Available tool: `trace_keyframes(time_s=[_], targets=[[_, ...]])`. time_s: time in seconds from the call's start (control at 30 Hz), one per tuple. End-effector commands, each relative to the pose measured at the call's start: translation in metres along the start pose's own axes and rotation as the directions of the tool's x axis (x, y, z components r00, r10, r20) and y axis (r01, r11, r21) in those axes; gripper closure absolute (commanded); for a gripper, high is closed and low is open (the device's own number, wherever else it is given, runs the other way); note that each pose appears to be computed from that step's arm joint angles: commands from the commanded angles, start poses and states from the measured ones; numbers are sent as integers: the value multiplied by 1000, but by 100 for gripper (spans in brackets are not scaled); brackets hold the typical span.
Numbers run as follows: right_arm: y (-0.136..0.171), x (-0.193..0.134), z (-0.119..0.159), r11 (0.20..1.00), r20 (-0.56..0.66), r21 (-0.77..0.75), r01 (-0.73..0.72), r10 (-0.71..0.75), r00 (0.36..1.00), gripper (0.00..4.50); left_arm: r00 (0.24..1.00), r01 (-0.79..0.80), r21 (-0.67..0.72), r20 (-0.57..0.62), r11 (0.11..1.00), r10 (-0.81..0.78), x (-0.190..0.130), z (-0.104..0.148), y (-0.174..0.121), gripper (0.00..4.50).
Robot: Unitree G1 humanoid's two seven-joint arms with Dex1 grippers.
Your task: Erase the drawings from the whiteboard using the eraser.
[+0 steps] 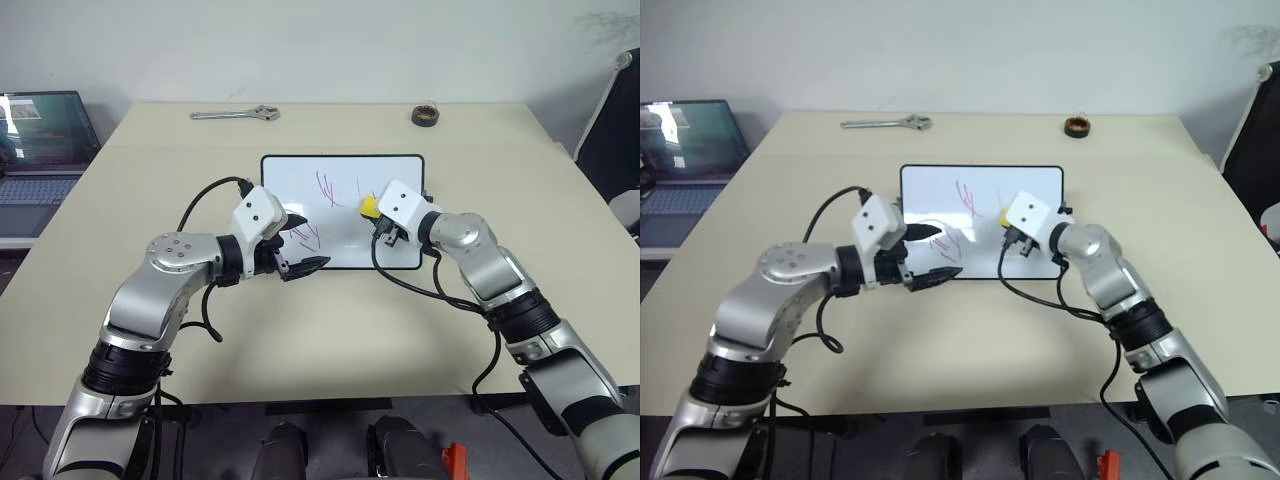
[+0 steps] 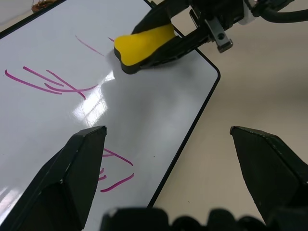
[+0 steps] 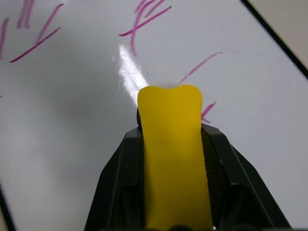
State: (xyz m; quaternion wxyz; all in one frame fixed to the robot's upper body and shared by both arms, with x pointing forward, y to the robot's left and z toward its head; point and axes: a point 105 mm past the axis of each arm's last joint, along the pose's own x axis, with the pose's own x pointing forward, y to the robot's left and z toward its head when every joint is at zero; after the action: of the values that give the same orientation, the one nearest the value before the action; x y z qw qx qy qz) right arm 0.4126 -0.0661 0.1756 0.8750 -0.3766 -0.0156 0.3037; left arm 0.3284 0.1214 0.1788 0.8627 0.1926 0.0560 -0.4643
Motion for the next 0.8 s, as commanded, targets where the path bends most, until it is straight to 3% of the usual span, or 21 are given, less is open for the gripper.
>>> trace_keyframes(time_s=[0.03, 0.43, 0.67, 0.8], targets=[[-35, 2, 13, 988, 34, -6, 152, -152, 988, 330, 999, 5, 41, 31, 999, -6, 0, 10, 0, 0], [-23, 26, 12, 997, 20, 9, 79, -79, 997, 330, 1000, 3, 41, 25, 999, -4, 0, 5, 0, 0], [8, 7, -28, 986, -126, -72, -150, 141, 982, 330, 1000, 7, 45, 29, 999, -8, 1, 5, 0, 0], [15, -2, -33, 970, -153, -116, -211, 193, 969, 330, 999, 10, 47, 31, 999, -11, 1, 5, 0, 0]])
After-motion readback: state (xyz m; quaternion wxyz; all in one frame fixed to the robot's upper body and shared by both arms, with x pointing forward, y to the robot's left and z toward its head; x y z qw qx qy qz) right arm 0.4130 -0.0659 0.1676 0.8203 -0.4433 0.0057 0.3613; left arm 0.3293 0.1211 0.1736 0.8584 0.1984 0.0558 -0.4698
